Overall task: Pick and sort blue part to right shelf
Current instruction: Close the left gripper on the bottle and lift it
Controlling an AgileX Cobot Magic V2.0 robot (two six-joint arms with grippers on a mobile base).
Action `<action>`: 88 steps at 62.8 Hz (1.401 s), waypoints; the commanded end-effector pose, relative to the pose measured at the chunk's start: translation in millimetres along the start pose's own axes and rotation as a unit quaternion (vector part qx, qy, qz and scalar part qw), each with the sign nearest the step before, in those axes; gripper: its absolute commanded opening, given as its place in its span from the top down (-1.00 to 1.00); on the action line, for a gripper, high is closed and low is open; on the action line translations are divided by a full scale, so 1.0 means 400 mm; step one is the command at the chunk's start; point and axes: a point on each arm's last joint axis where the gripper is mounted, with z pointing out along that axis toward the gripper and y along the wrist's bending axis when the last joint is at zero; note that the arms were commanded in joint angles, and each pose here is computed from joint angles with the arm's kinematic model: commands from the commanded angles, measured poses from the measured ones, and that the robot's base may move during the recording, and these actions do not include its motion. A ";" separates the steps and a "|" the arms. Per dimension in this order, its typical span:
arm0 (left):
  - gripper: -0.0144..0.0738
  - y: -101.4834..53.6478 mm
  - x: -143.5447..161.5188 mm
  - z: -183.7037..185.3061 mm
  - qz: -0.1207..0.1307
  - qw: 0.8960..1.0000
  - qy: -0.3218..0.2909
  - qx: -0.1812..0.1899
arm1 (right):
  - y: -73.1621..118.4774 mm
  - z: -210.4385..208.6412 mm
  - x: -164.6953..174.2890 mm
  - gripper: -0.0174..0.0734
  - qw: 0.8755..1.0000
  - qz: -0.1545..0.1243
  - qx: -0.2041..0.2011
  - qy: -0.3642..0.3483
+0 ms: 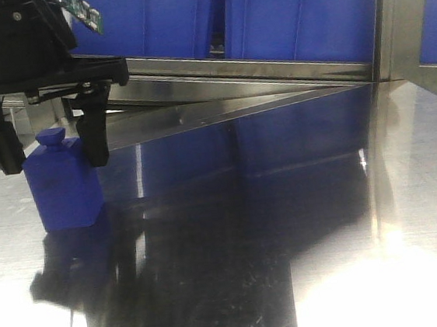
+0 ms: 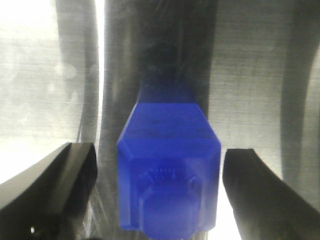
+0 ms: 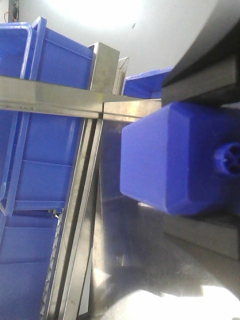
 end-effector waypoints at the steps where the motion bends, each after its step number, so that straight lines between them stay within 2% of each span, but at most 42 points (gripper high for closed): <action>1: -0.58 -0.008 -0.005 -0.061 -0.007 0.999 -0.037 0.026 | 0.000 -0.008 -0.046 -0.32 0.998 -0.008 0.003 -0.060; 35: -0.58 -0.016 -0.004 -0.038 -0.008 1.000 -0.018 0.024 | 0.000 -0.008 -0.046 -0.32 0.998 -0.008 0.003 -0.060; 56: -0.16 -0.015 -0.004 -0.039 -0.008 1.000 -0.019 0.024 | 0.000 -0.008 -0.046 -0.32 0.998 -0.008 0.003 -0.060; 78: -0.13 -0.011 0.002 -0.067 -0.009 0.999 -0.031 0.031 | 0.000 -0.008 -0.046 -0.32 0.998 -0.008 0.003 -0.060; 88: -0.13 -0.002 0.014 -0.115 -0.008 0.998 -0.052 0.045 | 0.000 -0.008 -0.046 -0.32 0.998 -0.008 0.003 -0.060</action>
